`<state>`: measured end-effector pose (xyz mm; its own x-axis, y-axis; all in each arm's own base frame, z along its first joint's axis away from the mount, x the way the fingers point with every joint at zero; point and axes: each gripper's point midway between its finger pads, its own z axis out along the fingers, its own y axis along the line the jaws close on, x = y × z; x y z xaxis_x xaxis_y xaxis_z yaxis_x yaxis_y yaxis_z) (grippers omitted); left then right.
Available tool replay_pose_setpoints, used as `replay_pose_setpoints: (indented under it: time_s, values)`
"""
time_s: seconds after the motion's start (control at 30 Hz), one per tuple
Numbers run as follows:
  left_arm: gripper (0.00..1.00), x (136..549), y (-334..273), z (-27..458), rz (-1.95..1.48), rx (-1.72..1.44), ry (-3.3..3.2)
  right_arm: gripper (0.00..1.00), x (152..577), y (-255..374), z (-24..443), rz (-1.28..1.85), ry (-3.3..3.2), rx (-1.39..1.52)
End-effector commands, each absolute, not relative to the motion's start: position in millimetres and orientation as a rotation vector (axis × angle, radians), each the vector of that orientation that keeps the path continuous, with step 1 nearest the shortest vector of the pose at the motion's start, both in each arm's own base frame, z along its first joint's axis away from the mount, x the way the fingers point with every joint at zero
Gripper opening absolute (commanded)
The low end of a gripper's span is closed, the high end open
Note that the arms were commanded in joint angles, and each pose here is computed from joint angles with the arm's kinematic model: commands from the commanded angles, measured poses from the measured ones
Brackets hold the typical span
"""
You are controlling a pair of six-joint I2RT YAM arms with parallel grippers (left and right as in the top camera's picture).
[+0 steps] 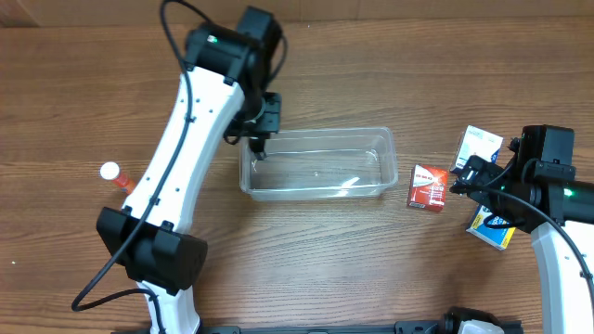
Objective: Pack container
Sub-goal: 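Carry the black bottle with the left gripper into the container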
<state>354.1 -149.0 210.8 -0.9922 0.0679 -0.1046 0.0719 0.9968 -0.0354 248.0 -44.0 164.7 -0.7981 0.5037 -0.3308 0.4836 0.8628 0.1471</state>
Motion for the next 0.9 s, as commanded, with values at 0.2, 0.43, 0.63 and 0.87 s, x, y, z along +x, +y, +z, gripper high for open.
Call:
replay_pose_setpoints:
  time_s: [0.2, 0.43, 0.63, 0.87]
  values:
    - [0.04, 366.6, -157.8, 159.1, -0.058, -0.002, 3.019, 1.0, 253.5, -42.8, 172.8, 0.104, 2.65, 0.728]
    - [0.04, 380.8, -141.6, 136.9, 0.098, -0.012, 2.957, 1.0, 253.6, -42.3, 172.8, 0.108, 2.65, 0.727]
    - [0.04, 386.7, -142.7, 131.1, 0.105, -0.004, 2.948, 1.0, 253.5, -42.2, 172.8, 0.108, 2.65, 0.727]
    - [0.04, 386.7, -143.6, 101.3, 0.147, 0.004, 3.017, 1.0, 253.6, -42.3, 172.8, 0.108, 2.65, 0.727]
